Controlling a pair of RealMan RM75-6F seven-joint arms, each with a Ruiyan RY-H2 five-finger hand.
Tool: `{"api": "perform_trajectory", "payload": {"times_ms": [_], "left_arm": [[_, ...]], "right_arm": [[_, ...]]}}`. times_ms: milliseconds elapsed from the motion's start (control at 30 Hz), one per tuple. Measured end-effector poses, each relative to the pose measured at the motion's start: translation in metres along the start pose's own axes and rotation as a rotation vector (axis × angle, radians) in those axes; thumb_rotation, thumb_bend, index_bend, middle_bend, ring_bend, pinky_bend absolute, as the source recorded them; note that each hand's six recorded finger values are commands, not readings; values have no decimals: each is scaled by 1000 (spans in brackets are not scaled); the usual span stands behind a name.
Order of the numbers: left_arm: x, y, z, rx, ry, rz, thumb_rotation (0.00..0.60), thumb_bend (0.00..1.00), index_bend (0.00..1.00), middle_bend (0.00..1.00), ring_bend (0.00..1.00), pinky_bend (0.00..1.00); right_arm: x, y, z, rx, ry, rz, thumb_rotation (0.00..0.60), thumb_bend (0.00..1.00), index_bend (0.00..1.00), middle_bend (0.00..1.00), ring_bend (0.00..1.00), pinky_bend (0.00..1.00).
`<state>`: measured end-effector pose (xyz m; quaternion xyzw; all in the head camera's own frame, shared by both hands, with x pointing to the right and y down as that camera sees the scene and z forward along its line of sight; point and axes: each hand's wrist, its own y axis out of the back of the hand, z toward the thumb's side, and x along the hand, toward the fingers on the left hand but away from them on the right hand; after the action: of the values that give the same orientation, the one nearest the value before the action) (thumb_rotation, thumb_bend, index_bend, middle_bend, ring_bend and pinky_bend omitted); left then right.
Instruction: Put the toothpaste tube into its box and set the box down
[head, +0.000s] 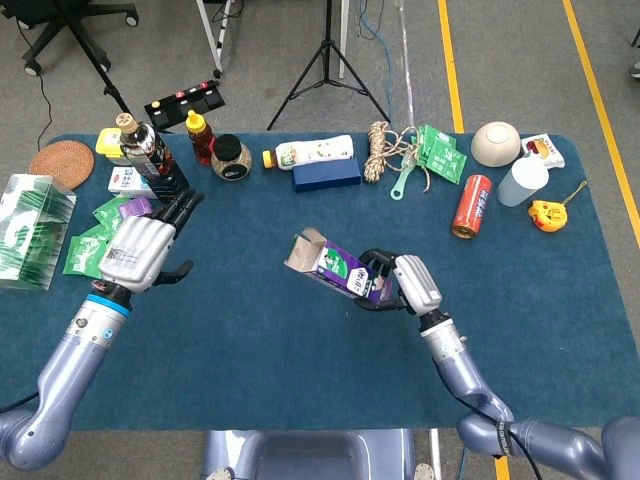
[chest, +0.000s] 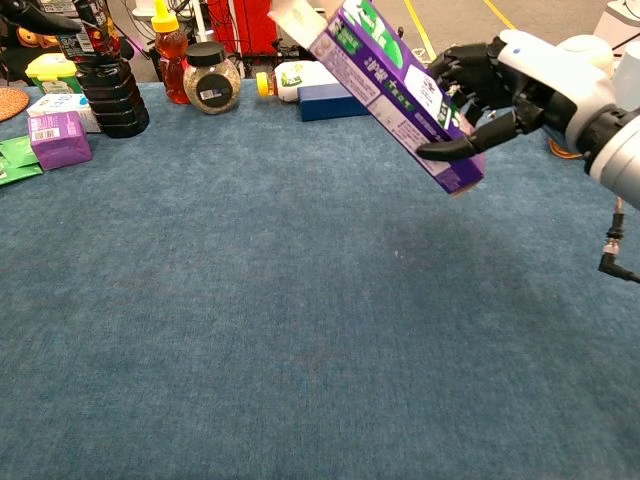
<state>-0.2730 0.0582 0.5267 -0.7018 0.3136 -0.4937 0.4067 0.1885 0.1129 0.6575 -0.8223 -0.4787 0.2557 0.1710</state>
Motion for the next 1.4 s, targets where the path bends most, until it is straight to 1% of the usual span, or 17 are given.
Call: {"api": "perform_trajectory", "payload": {"times_ms": [133, 200, 300, 400, 467, 600, 867, 1000, 1067, 1167, 1267, 1333, 1400], "left_arm": [[0, 3, -3, 1, -1, 5, 600, 271, 34, 84, 237, 504], [-2, 0, -6, 10, -5, -4, 600, 271, 34, 84, 237, 504], [-6, -4, -5, 15, -49, -8, 600, 270, 34, 84, 237, 504], [-11, -6, -3, 30, -80, 4, 600, 270, 34, 84, 237, 504], [-15, -12, -8, 27, -63, -3, 600, 271, 34, 84, 237, 504], [-19, -24, -23, 17, -4, -28, 600, 271, 34, 84, 236, 504], [-23, -35, -36, 29, 35, -55, 600, 270, 35, 84, 237, 504], [-24, -37, -40, 31, 42, -62, 600, 271, 35, 84, 236, 504], [-24, -39, -42, 33, 46, -69, 600, 271, 35, 84, 236, 504], [-24, -42, -45, 33, 53, -78, 600, 271, 35, 84, 237, 504], [-23, -45, -48, 29, 59, -86, 600, 270, 35, 84, 237, 504], [-23, -45, -50, 26, 62, -86, 600, 271, 35, 84, 237, 504], [-23, -45, -51, 22, 64, -86, 600, 270, 35, 84, 236, 504]], "right_arm": [[-5, 1, 0, 5, 16, -27, 600, 435, 498, 524, 510, 594], [-5, 1, -1, 19, 13, -23, 600, 436, 498, 524, 510, 595], [-5, 1, -5, 63, 0, -2, 600, 437, 498, 524, 510, 595], [-3, 1, -10, 143, -8, 36, 600, 436, 498, 524, 509, 595], [-1, 0, -14, 214, -9, 71, 600, 436, 498, 524, 509, 595], [3, -4, -23, 349, -11, 155, 600, 436, 498, 522, 507, 594], [7, -16, -39, 551, -41, 314, 600, 437, 498, 517, 502, 595], [7, -17, -44, 599, -66, 345, 600, 438, 495, 512, 495, 593], [6, -18, -49, 618, -84, 364, 600, 434, 468, 496, 478, 591], [5, -20, -55, 636, -115, 390, 600, 401, 342, 436, 425, 570], [3, -18, -60, 659, -145, 403, 600, 311, 171, 250, 289, 483], [2, -17, -61, 675, -155, 401, 600, 266, 122, 166, 214, 427], [1, -15, -59, 693, -159, 398, 600, 230, 96, 107, 147, 363]]}}
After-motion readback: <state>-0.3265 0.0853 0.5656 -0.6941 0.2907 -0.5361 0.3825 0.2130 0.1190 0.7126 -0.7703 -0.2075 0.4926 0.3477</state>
